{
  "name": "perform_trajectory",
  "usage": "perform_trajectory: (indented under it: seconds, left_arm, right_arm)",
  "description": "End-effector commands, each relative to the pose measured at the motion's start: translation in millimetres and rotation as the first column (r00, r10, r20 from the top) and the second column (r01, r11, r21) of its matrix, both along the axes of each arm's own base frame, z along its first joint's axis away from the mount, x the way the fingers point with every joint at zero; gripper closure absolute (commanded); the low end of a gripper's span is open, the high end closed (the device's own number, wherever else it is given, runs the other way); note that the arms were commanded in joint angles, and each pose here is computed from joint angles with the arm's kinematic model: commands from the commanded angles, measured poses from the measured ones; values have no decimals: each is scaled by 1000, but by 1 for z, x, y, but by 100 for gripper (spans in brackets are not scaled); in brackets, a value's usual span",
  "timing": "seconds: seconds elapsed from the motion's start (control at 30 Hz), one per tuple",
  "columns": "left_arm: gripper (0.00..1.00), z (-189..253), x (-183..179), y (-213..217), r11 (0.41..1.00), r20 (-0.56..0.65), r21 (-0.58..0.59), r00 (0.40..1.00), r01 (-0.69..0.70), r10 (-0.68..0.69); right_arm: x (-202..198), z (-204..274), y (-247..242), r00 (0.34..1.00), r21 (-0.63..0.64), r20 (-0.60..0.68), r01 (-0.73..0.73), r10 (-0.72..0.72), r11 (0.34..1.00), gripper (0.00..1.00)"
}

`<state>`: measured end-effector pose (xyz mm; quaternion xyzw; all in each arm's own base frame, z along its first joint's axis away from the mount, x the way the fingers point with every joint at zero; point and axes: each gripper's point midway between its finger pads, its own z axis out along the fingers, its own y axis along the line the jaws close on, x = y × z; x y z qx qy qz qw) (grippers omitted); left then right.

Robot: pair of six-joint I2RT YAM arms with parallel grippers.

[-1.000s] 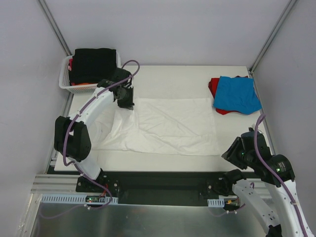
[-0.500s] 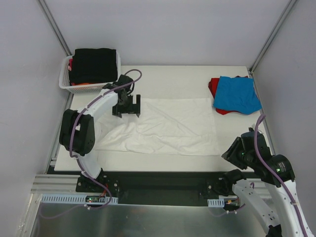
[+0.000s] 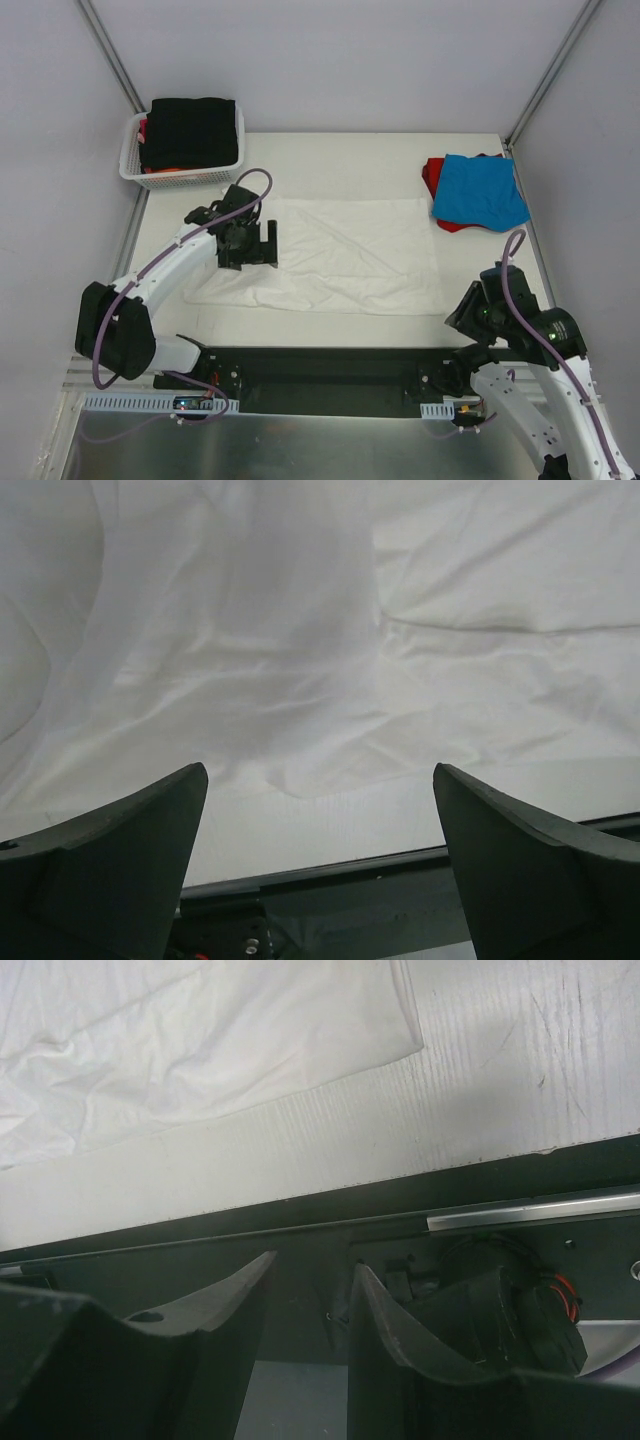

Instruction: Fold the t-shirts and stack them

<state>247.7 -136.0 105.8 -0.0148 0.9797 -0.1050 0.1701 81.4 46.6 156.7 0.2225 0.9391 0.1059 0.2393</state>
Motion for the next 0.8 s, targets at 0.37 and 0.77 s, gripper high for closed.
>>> perform_trajectory:
  seconds: [0.37,0.77]
  left_arm:
    - [56,-48,-24,31,989,-152,138,986,-52,73]
    - [100,-56,-2,50,971,-129,220,984,-94,124]
  right_arm:
    - [-2,3,2,999,-14,-46,-27,26,1000,60]
    - [-23,1,-12,999,-32,-49,3,-5,999,60]
